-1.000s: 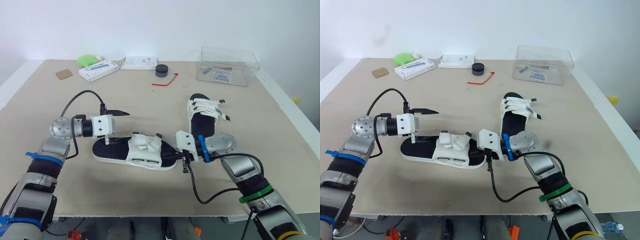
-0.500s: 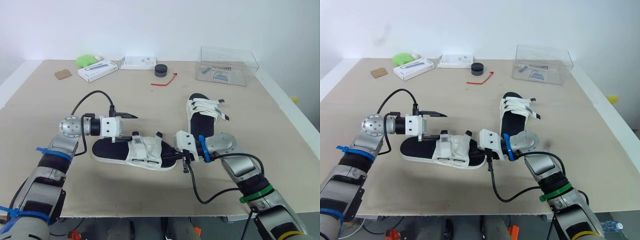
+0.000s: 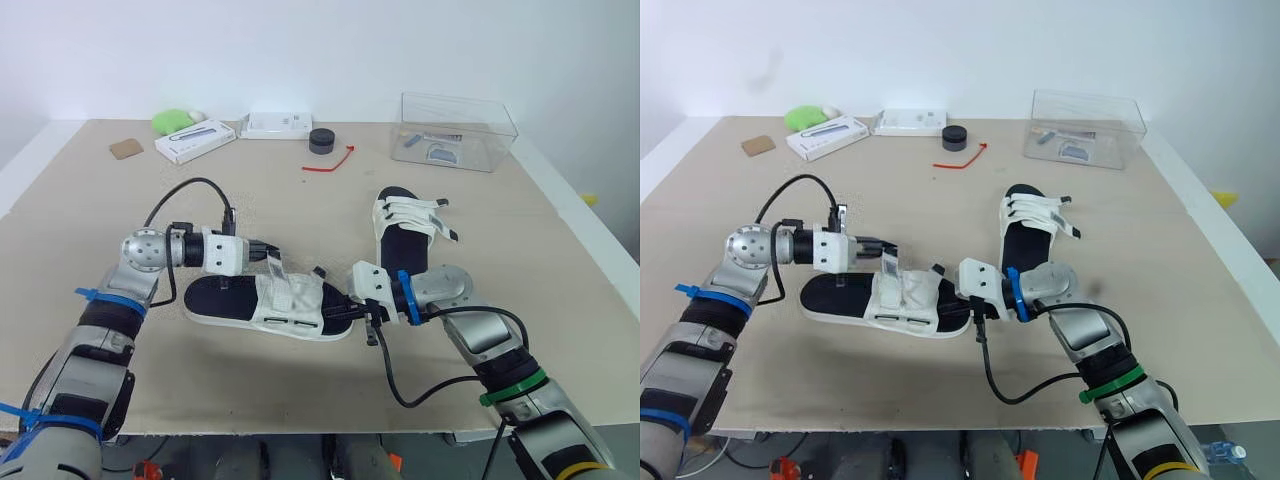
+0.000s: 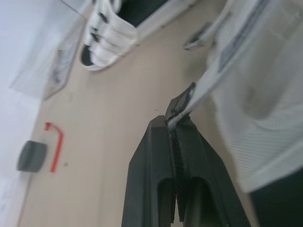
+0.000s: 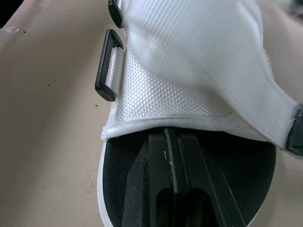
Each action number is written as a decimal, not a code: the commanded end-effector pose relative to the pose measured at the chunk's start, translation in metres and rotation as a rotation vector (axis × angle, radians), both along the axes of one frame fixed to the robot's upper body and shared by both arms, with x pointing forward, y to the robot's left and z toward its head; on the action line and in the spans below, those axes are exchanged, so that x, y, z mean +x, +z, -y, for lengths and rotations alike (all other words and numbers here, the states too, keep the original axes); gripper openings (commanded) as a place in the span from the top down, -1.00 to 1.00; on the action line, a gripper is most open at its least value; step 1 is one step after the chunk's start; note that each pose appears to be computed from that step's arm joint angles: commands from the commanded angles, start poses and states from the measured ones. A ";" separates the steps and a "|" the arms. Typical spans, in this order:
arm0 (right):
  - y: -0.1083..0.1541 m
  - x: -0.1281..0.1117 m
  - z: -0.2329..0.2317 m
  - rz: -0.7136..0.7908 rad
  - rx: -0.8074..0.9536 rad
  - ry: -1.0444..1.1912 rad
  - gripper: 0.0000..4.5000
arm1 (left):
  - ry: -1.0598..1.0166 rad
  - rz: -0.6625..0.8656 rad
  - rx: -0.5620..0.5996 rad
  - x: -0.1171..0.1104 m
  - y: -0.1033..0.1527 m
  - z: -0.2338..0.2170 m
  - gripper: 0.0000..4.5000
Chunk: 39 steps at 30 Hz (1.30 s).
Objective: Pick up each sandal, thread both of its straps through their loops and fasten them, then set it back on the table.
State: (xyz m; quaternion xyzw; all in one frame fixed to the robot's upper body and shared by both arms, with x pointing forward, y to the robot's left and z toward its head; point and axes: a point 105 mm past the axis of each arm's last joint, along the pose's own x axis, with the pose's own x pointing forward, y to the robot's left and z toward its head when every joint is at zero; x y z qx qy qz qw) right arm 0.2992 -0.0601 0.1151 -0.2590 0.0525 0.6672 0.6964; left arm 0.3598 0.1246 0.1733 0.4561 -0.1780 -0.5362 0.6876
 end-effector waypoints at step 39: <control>0.003 -0.003 -0.004 0.027 0.004 0.041 1.00 | -0.415 0.053 0.045 -0.155 -0.003 0.020 0.61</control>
